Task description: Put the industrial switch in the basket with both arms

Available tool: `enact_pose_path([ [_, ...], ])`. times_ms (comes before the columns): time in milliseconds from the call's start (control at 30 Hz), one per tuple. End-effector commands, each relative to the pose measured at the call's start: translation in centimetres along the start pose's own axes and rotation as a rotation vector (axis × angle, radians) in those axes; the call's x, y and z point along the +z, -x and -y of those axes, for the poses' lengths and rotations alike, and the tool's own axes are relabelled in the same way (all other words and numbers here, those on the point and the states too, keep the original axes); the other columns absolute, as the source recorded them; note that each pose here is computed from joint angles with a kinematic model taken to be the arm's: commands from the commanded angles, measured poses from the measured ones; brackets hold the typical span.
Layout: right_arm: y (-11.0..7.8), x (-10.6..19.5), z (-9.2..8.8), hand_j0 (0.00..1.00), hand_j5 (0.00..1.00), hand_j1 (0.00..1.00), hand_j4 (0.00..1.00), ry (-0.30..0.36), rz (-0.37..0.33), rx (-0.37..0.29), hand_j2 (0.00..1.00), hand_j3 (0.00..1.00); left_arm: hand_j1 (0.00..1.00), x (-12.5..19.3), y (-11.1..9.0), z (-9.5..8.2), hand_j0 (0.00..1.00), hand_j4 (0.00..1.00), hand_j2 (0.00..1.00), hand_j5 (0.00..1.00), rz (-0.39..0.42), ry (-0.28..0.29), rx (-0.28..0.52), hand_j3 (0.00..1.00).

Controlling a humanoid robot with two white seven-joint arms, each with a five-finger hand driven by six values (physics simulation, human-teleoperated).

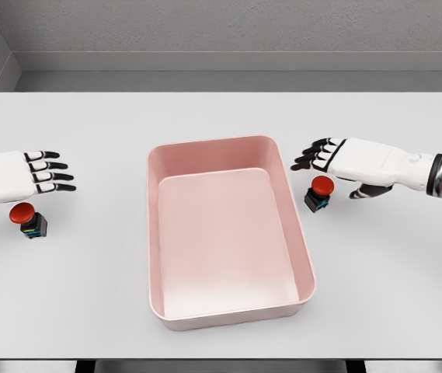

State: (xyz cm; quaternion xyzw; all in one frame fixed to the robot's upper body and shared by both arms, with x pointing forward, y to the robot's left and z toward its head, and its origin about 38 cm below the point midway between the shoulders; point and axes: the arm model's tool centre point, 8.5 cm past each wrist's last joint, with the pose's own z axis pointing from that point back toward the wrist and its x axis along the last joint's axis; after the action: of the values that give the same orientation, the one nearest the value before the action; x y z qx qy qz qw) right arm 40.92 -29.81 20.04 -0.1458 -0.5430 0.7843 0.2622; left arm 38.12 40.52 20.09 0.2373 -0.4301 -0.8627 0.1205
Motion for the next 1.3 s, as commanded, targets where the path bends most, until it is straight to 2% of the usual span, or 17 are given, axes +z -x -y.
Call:
enact_pose_path([
  [0, 0.1, -0.2, -0.1, 0.97, 0.97, 0.97, 0.97, 0.005, -0.002, -0.007, 0.97, 0.97, 1.00, 0.0, 0.0, 0.0, 1.00, 1.00, 1.00, 1.00, -0.002, -0.006, 0.012, 1.00],
  [200, -0.1, -0.6, 0.0, 0.94, 0.94, 0.94, 0.94, 0.007, 0.002, -0.002, 0.94, 0.94, 1.00, 1.4, 0.2, 1.0, 1.00, 1.00, 1.00, 1.00, -0.031, 0.023, 0.025, 1.00],
  [400, 0.1, -1.9, -0.8, 0.94, 0.94, 0.94, 0.94, 0.000, -0.005, -0.008, 0.94, 0.94, 1.00, 1.4, -1.3, 2.8, 1.00, 1.00, 1.00, 1.00, 0.000, 0.059, 0.061, 1.00],
  [700, 0.5, -1.7, -1.1, 0.94, 0.94, 0.94, 0.94, -0.006, -0.017, -0.015, 0.94, 0.94, 1.00, 0.7, -1.5, 2.1, 1.00, 1.00, 1.00, 1.00, 0.018, 0.038, 0.054, 1.00],
  [967, 0.5, -1.7, -1.2, 0.94, 0.94, 0.94, 0.94, -0.008, -0.016, -0.018, 0.94, 0.94, 1.00, 0.7, -2.1, 2.6, 1.00, 1.00, 1.00, 1.00, 0.029, 0.046, 0.064, 1.00],
  [1267, 0.3, -1.6, -1.6, 0.94, 0.94, 0.94, 0.94, -0.037, -0.015, -0.015, 0.94, 0.94, 1.00, 0.6, -2.4, 2.1, 1.00, 1.00, 1.00, 1.00, 0.040, 0.032, 0.058, 1.00],
])
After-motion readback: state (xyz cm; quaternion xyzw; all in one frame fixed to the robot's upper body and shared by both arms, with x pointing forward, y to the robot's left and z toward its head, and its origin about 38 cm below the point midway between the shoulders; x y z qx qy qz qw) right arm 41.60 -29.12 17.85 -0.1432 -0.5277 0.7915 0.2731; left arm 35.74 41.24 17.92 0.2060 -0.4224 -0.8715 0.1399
